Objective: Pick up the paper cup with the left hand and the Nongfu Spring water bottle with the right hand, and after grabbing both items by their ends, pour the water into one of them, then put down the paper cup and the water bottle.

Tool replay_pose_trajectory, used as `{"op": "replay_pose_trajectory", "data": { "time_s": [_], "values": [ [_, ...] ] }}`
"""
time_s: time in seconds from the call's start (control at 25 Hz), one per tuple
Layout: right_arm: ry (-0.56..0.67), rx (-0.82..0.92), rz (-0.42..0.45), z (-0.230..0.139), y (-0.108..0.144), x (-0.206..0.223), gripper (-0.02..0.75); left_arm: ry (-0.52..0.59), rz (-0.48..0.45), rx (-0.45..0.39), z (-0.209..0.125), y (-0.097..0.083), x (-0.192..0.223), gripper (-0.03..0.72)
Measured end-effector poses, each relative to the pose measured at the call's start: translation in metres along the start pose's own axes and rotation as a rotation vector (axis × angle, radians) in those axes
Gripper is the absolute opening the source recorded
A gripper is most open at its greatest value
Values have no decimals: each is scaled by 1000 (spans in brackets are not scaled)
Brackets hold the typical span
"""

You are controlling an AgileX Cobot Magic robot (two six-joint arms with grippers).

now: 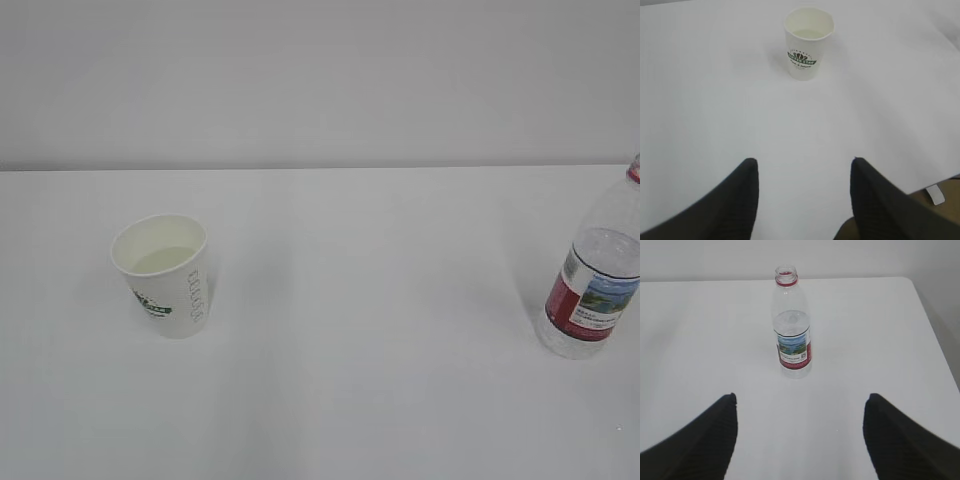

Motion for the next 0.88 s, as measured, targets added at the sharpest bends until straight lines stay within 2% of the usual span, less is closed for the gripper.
{"op": "replay_pose_trajectory", "data": {
  "time_s": [0.24, 0.52, 0.88],
  "values": [
    [70, -7, -32, -16, -6, 18, 590, 4, -39, -7, -16, -8, 7, 426],
    [156, -11, -57, -37, -11, 38, 589, 10, -46, 1, -17, -9, 9, 426],
    [120, -13, -39, -41, -10, 60, 589, 10, -32, 22, -17, -7, 9, 426]
  ]
}}
Point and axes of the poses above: a point on each arm's last joint axis where the gripper is mounted, x pointing out along that axis toward the gripper, y along the wrist's bending axis when the last joint is at zero, z = x × y, the point moved 7 cm from there along x, pointing out along that axis toward the gripper, and after that the axes turned 15 degrees about x, right-handed, at the moved point
